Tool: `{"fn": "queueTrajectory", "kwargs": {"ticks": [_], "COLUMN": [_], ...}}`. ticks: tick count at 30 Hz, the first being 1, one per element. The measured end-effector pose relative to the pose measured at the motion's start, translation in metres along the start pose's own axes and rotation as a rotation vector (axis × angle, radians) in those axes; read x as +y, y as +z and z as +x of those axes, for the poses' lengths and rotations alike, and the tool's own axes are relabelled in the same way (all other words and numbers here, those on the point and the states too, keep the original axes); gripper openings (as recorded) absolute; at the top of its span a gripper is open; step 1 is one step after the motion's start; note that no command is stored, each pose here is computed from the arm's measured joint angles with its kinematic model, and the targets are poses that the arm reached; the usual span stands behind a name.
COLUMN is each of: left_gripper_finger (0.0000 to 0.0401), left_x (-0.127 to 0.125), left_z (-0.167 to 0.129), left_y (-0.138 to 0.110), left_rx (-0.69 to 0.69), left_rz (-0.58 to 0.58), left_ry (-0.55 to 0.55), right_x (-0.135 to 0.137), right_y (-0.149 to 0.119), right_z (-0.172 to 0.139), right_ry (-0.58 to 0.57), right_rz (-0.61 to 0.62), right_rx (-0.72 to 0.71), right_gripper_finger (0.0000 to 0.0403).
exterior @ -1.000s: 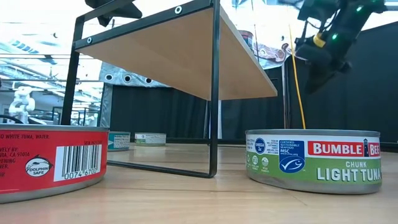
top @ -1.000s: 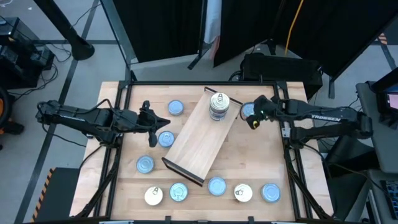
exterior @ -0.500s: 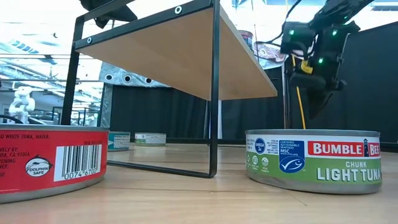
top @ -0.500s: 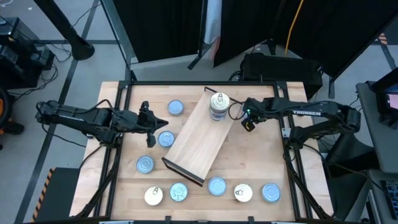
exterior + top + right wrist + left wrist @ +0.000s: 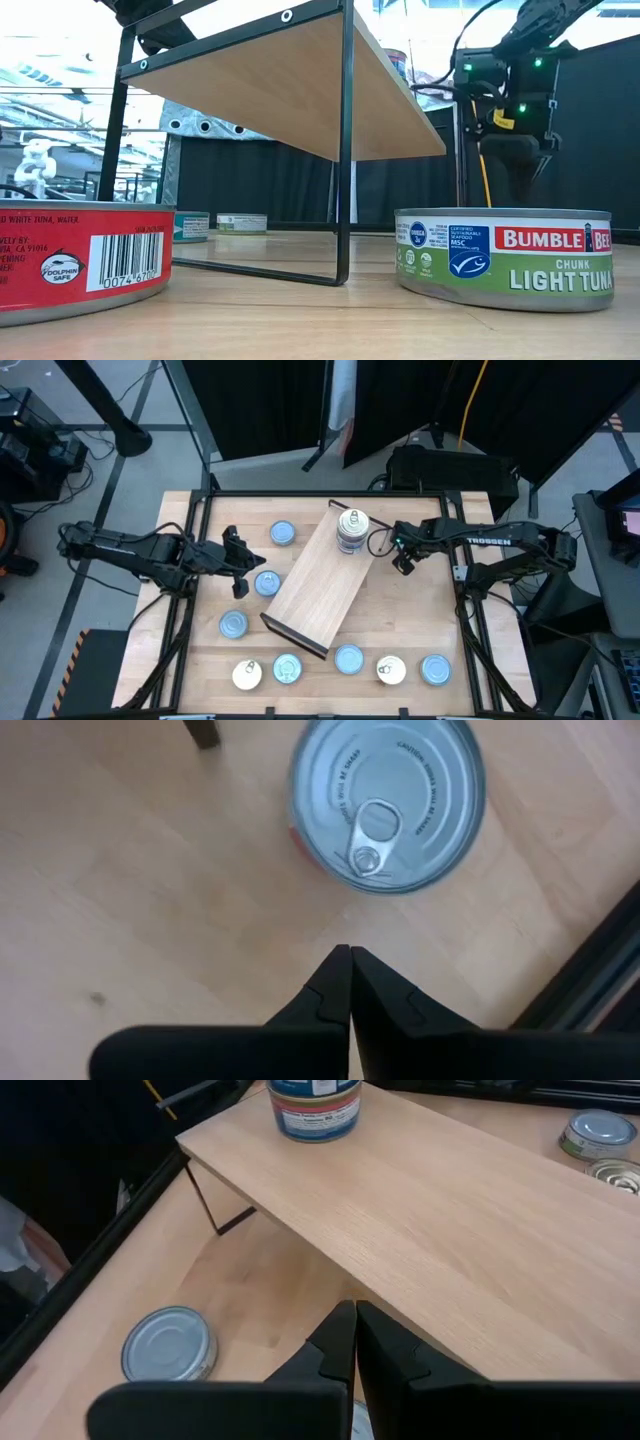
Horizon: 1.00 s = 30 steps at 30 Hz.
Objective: Stack canned seafood by type on shelf
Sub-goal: Put the red tuna can on the shelf
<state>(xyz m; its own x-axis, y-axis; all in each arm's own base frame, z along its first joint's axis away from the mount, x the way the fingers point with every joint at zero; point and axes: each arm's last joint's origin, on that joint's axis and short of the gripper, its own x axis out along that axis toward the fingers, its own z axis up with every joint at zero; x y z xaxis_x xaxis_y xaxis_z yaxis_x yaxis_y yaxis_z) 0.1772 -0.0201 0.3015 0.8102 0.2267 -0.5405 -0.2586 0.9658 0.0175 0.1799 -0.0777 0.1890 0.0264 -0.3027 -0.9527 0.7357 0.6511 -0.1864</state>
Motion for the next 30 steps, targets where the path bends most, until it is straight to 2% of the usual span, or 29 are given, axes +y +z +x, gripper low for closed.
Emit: {"fn": "queueTrajectory", "kwargs": {"ticks": [11,18,24,30], "left_gripper_finger": [0.0015,0.0015,0.0015,0.0015], "left_x": [-0.007,-0.006,-0.006,-0.006], "left_z": [-0.002,-0.002,-0.002,-0.002], "left_y": [-0.001,0.0,0.0,0.0], "left_rx": [-0.002,-0.012,-0.014,-0.013], "left_rz": [0.025,0.023,0.023,0.027], "left_ry": [-0.034,-0.02,-0.02,-0.02], "right_x": [-0.001,-0.009,-0.019,-0.022], "right_y": [-0.02,-0.001,0.001,0.006], "right_z": [0.015,0.018,0.022,0.022], "right_ry": [0.062,0.068,0.046,0.053], "right_rz": [0.013,0.093,0.11,0.137], "right_rx": [0.065,-0.077,-0.052,-0.093], "right_gripper_finger": [0.0,0.0,0.0,0.0]}}
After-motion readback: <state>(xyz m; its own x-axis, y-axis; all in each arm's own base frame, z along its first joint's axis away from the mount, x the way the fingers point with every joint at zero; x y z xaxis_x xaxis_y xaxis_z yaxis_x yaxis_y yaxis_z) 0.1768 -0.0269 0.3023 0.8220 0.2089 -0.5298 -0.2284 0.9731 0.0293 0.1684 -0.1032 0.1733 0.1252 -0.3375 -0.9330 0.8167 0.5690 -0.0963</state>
